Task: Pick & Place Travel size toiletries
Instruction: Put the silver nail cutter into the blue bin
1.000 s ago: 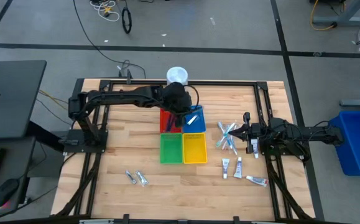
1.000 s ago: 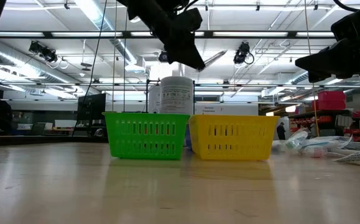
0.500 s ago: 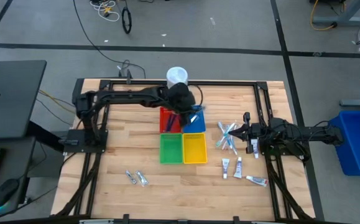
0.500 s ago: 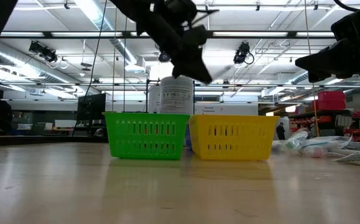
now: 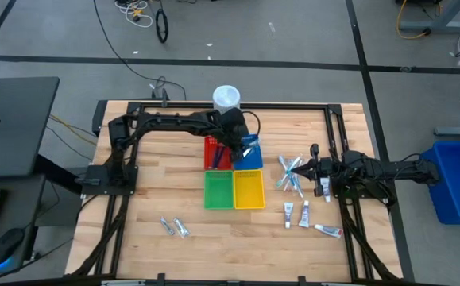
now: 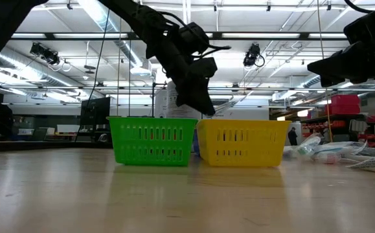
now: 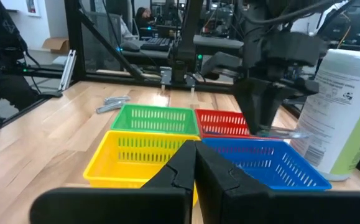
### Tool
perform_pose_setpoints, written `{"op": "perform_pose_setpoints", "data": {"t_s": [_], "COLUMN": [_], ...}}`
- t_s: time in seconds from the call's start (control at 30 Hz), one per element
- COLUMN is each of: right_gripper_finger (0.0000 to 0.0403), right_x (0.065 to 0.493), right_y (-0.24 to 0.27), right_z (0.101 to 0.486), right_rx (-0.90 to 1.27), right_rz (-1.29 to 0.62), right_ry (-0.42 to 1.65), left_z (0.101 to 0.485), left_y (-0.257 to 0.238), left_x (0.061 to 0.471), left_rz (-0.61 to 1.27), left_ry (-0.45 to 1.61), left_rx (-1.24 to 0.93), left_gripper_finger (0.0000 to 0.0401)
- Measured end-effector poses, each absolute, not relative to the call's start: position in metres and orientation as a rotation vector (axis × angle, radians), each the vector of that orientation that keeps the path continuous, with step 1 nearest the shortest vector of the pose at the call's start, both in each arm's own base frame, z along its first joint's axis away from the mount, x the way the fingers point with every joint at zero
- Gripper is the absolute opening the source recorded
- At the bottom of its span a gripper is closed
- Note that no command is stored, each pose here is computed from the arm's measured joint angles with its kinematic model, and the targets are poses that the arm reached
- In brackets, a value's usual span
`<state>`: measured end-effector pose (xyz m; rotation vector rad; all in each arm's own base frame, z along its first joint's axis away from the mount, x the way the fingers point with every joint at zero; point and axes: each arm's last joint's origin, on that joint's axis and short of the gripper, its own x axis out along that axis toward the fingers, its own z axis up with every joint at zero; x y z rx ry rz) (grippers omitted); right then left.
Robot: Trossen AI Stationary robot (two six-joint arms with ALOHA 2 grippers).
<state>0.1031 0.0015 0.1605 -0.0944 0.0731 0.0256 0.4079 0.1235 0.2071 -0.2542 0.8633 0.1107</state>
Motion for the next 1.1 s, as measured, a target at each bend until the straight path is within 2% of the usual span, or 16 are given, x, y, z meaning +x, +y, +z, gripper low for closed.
{"op": "perform_pose_setpoints", "data": {"t_s": [0.17, 0.5, 0.9, 1.1], "right_gripper_finger": [0.0013, 0.0014, 0.0013, 0.0013], "right_x": [0.1032, 0.1032, 0.1032, 0.1032], "right_y": [0.0015, 0.0015, 0.0015, 0.0015], "right_z": [0.1599, 0.1599, 0.1599, 0.1599], "right_rx": [-0.095, -0.095, -0.094, -0.094], "right_rz": [0.026, 0.026, 0.025, 0.025], "right_ry": [0.078, 0.079, 0.079, 0.079], "left_z": [0.2071, 0.2062, 0.2050, 0.2049], "left_y": [0.1241, 0.1248, 0.1251, 0.1237], "left_x": [0.4076, 0.4063, 0.4048, 0.4051], "left_rz": [0.119, 0.189, 0.233, 0.229], "left_ry": [0.865, 0.876, 0.892, 0.895], "left_rx": [-0.264, -0.338, -0.368, -0.367], "left_gripper_finger": [0.0067, 0.0095, 0.0173, 0.0191]}}
